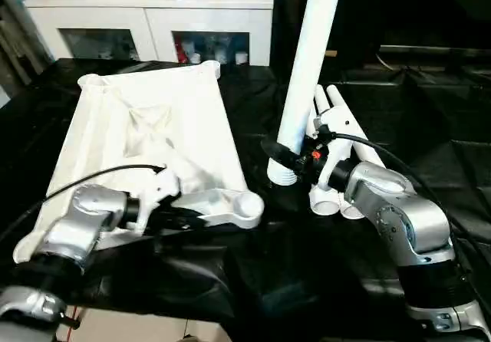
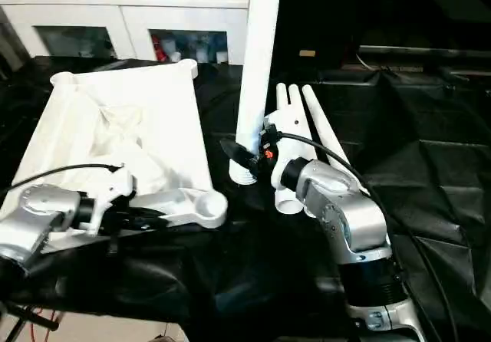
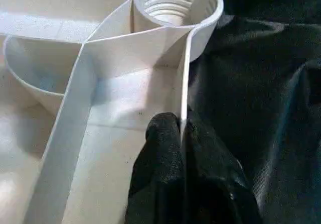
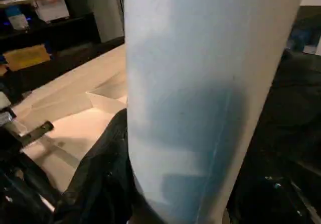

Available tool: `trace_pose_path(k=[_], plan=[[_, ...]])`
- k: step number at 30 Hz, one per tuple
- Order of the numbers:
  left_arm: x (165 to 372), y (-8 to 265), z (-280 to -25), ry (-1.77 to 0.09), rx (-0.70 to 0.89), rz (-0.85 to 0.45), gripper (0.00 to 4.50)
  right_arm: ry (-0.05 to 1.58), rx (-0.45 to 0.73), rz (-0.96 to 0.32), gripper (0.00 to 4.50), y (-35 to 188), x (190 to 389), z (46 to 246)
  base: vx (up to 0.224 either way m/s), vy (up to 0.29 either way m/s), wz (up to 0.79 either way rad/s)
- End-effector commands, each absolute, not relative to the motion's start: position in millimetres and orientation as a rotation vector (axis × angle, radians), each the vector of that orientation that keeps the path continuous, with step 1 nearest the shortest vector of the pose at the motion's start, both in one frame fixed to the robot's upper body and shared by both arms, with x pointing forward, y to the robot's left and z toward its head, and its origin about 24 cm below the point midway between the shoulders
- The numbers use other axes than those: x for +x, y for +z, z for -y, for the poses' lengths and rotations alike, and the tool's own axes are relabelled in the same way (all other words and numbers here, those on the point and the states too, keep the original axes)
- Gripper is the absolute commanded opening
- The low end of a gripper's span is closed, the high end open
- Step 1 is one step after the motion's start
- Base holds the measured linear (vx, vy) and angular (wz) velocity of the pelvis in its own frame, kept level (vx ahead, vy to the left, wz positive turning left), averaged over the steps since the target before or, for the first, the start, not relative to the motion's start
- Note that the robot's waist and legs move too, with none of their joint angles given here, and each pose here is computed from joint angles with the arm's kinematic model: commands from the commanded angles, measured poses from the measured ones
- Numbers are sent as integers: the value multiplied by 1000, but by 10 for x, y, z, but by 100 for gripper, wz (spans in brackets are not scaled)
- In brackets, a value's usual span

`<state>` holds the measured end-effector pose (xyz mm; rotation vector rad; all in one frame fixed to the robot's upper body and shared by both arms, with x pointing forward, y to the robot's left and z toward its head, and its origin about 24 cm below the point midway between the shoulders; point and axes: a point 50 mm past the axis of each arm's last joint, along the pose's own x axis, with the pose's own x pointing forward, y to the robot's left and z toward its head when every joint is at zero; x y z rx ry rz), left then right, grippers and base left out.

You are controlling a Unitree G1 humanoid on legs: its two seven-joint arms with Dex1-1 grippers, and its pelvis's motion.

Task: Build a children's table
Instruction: Insert table leg to table base

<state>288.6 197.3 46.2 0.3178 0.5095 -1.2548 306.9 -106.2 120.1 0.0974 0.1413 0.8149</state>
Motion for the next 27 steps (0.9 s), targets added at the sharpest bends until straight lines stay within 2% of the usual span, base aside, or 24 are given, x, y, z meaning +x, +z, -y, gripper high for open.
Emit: trace_pose_path(k=[1,6,9,12,16,21,23,27], plan=[[2850,412,-1922,-1245,259,-498,0,845,114,-137,191,1240,3075,1029,0,0,0],[2870,360,-1748,-1188,354,-491,0,885,138,-155,191,1222,3090,981,0,0,0],[2878,390,-1653,-1166,342,-475,0,910,137,-177,191,1204,3093,956,0,0,0],[2872,422,-1523,-1164,289,-442,0,973,92,-265,191,1087,3061,904,0,0,0],[2864,412,-1473,-1161,269,-419,0,972,66,-299,191,1007,3086,905,0,0,0],[2839,408,-1457,-1175,277,-424,0,962,59,-297,191,1019,3114,938,0,0,0],[2841,401,-1461,-1170,279,-429,58,956,58,-295,191,1020,3119,949,0,0,0],[2861,351,-1517,-1153,340,-468,62,933,67,-277,191,1022,3147,975,0,0,0]])
